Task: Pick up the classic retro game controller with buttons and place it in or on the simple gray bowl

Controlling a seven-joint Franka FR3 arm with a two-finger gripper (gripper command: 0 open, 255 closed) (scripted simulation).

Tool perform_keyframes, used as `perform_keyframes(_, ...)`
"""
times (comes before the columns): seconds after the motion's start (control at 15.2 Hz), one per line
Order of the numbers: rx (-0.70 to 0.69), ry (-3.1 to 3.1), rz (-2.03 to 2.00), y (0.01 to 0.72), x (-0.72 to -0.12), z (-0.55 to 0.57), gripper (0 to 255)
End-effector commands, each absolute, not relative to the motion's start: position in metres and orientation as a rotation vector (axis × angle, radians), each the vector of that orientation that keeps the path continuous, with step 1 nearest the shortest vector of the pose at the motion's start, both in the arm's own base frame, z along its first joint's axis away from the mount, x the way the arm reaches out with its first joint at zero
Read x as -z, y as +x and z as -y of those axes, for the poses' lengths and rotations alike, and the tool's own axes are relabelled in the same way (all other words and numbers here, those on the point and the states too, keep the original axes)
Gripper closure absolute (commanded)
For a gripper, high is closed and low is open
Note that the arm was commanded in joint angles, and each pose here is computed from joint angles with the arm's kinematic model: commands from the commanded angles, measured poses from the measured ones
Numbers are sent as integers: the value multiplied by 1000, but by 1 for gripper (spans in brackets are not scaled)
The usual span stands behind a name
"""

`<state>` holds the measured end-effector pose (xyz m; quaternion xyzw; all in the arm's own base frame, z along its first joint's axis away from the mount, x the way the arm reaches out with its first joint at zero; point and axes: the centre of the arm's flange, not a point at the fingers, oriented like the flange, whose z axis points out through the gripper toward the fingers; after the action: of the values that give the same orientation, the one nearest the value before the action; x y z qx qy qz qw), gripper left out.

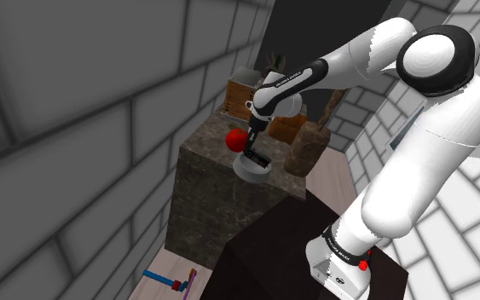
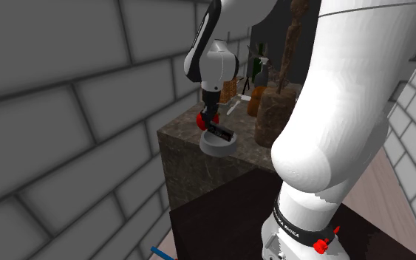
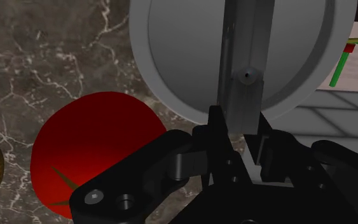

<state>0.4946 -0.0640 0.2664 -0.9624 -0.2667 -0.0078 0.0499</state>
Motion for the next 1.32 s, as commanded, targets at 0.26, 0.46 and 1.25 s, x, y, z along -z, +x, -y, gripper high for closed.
perform_keyframes(0.26, 24, -2931, 812, 495, -266, 64, 0)
perform_keyframes(0.46, 24, -2931, 812, 495, -266, 64, 0)
perform_keyframes(1.25, 24, -2931, 812, 495, -316, 69, 0)
